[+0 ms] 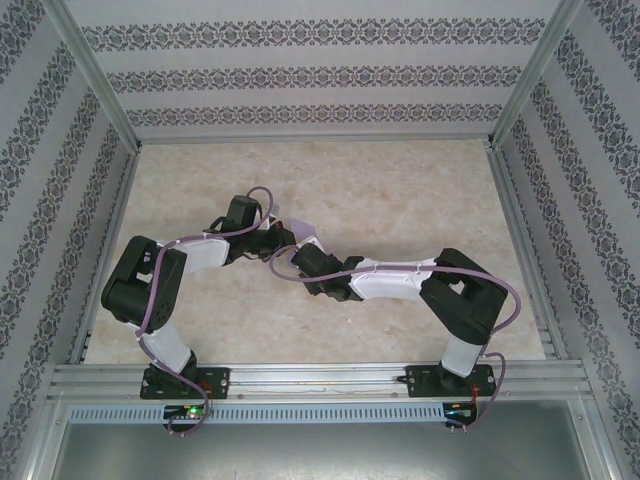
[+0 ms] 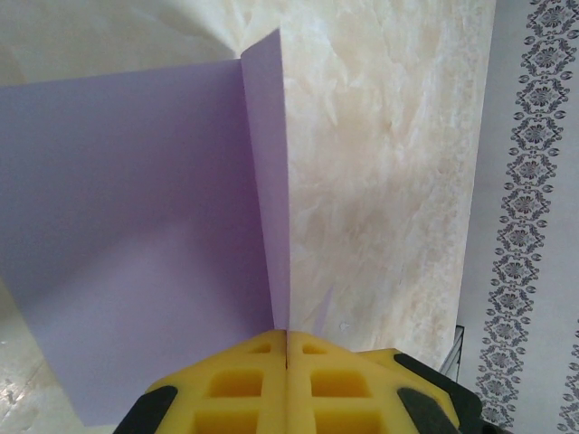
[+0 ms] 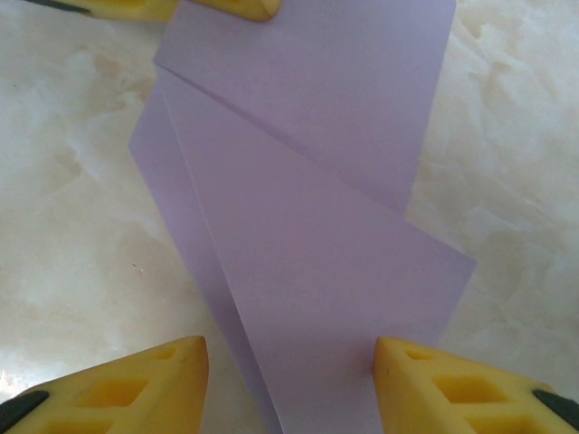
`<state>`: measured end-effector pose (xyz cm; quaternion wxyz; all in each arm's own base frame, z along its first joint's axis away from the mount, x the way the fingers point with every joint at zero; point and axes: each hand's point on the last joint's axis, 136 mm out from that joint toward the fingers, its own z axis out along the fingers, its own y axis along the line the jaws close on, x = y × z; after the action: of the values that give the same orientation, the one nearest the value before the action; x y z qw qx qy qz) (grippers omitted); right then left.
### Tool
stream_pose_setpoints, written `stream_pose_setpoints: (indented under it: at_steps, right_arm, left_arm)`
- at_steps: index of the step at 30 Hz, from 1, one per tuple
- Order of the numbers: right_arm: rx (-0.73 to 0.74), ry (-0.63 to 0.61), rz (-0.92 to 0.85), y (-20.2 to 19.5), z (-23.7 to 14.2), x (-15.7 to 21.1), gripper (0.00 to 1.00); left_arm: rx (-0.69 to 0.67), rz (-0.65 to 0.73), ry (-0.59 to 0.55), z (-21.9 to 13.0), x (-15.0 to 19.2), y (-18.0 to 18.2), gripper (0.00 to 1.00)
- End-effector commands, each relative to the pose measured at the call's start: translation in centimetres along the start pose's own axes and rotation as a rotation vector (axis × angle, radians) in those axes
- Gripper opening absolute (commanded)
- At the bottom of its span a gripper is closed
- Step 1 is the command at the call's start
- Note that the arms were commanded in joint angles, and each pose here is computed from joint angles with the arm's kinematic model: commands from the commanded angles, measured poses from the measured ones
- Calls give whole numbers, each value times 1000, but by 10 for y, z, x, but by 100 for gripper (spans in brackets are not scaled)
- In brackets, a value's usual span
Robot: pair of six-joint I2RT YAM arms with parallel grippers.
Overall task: Fold a paper plane with a square sheet of paper (fold left side to right side)
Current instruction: Fourth fold the wing at the center of the table.
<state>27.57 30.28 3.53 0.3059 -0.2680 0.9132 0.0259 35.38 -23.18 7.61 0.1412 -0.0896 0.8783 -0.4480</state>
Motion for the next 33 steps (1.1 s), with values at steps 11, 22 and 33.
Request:
stream_pose_setpoints:
  at_steps: [11, 22, 33]
  right_arm:
    - [51, 15, -14, -3, 8, 5, 42]
    - [56, 24, -20, -4, 9, 8, 33]
    - [72, 56, -24, -5, 15, 17, 9]
  left_arm:
    - [47, 52, -21, -6, -7, -23, 1]
    - [39, 51, -21, -5, -8, -22, 5]
    - [-26, 75, -37, -22, -7, -13, 29]
